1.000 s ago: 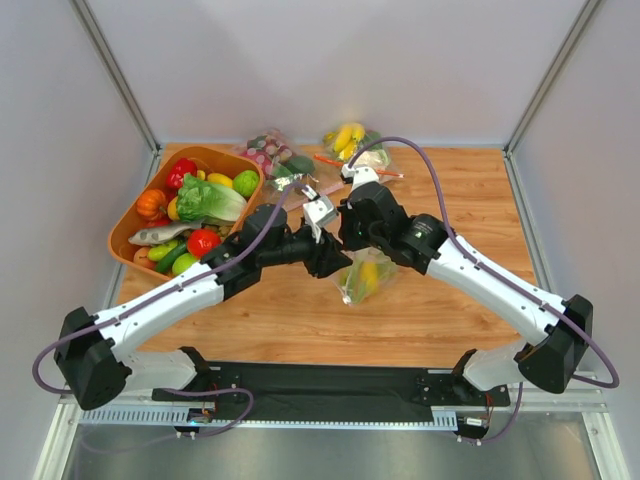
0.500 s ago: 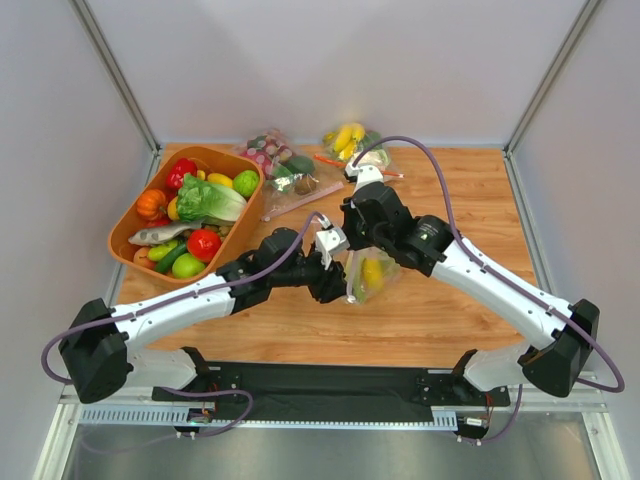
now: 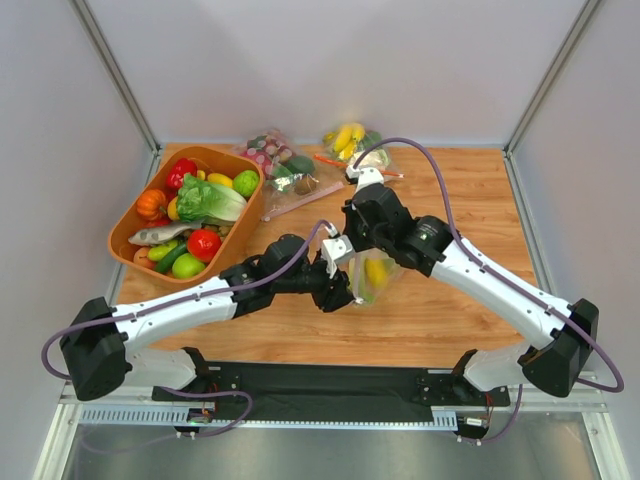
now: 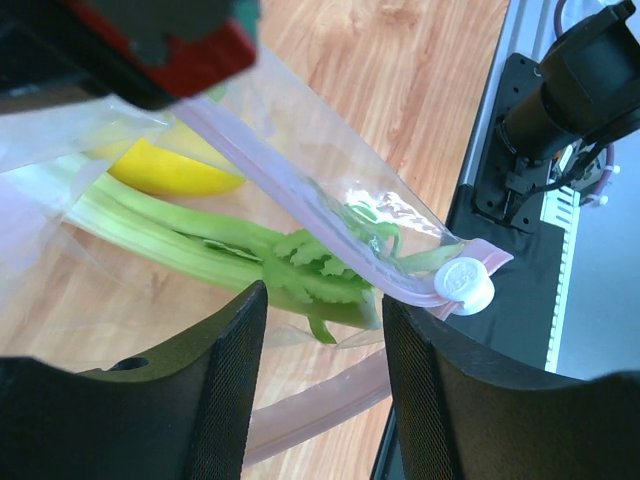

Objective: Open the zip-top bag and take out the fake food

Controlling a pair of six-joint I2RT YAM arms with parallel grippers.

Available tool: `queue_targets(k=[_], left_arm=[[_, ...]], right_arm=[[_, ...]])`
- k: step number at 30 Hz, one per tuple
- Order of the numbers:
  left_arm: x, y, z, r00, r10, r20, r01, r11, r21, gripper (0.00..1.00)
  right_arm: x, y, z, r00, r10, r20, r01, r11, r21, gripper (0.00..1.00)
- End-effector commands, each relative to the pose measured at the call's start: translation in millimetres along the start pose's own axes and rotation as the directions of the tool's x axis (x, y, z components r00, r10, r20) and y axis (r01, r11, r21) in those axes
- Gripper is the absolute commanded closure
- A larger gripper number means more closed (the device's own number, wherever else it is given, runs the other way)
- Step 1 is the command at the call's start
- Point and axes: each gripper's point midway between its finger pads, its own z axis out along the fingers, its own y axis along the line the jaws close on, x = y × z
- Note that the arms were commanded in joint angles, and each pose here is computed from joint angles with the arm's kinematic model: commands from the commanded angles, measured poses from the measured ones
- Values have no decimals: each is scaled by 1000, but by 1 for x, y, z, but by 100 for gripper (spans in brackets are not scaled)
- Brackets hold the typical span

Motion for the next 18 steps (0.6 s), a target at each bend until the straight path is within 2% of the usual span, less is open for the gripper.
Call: queue_targets(k=[1, 4, 14, 18], left_arm=[[-1, -13, 5, 999, 27, -26, -26, 999, 40, 42], [4, -14, 11, 997, 52, -57, -52, 999, 14, 36], [9, -16, 26, 986, 121, -115, -124, 992, -20, 35], [6, -25, 23, 987, 142, -73, -142, 990, 3, 35]], right_arm=[[-15, 5, -3, 998, 31, 58, -30, 999, -16, 100], [-15, 7, -3, 998, 31, 55, -30, 999, -23, 100], [-18, 7, -5, 998, 26, 65, -24, 999, -26, 100], [-17, 7, -4, 998, 21, 59, -20, 1000, -24, 100]])
